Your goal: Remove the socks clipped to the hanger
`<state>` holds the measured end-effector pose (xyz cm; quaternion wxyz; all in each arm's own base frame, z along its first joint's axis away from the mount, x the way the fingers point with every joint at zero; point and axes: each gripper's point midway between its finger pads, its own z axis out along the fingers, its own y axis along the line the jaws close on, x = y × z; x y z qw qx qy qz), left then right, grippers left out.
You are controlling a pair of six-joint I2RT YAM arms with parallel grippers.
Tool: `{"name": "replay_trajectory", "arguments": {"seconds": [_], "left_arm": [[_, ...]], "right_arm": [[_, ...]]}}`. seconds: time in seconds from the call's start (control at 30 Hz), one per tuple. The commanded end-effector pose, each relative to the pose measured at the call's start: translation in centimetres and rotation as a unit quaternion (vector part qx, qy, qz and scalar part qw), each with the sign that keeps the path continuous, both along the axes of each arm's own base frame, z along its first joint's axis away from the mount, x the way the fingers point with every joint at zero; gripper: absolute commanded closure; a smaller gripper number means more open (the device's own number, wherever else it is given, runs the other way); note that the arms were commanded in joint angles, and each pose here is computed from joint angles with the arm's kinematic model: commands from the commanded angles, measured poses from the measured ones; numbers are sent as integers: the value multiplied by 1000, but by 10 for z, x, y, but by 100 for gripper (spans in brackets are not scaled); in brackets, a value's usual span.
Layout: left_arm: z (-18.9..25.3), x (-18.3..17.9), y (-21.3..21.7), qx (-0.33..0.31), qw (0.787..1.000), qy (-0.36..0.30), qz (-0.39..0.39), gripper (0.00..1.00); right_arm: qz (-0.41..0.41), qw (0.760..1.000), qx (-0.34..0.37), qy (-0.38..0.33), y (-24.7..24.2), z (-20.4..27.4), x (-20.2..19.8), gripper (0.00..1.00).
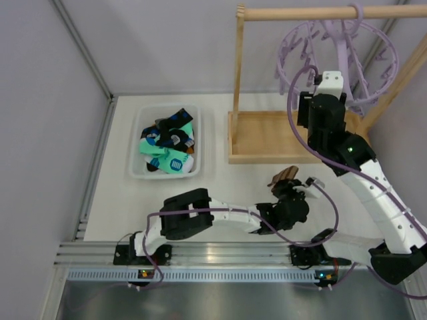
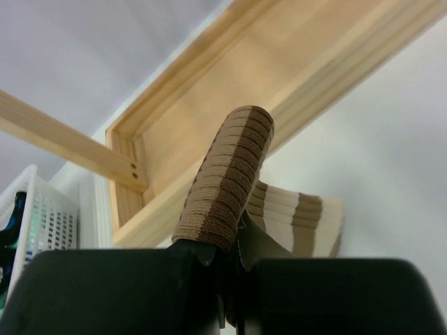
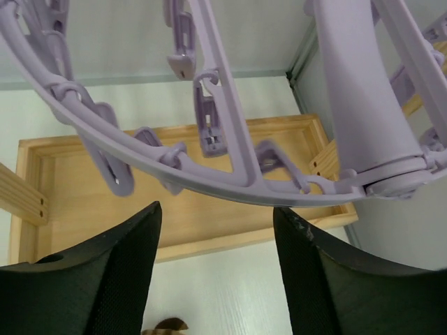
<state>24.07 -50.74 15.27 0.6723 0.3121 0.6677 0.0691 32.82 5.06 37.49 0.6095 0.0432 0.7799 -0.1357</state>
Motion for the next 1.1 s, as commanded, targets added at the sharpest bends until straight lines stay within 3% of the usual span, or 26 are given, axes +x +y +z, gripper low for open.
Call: {"name": "replay_trajectory", "arguments": {"seconds": [0.0,0.03,0.07,0.13,0.43,0.57,0.77,0.87,1.07], "left_arm": [[58,14,46,-79,995,27,45,100],[75,16,58,-132,989,50,52,100],[63,19,75,-84,992,75,53,100],[82,30,110,-131,983,102,74,100],[137,44,238,-143,967,122,172,100],[152,63,282,-155,957,154,191,100],[152,109,360,-225,918,209,252,100],[132,132,398,-247,895,242,283,100],[80,166,432,-258,858,308,319,100]], "right_arm": [[32,998,43,-34,4,15,-10,36],[37,998,46,-31,5,11,-13,33],[44,997,53,-38,4,14,-18,32],[51,996,60,-34,5,7,-23,27],[71,991,93,-59,2,7,-44,1],[89,990,95,-50,11,-1,-40,1],[93,991,89,-37,13,-10,-38,1],[94,991,86,-38,12,-10,-40,1],[99,991,83,-33,14,-14,-40,1]]}}
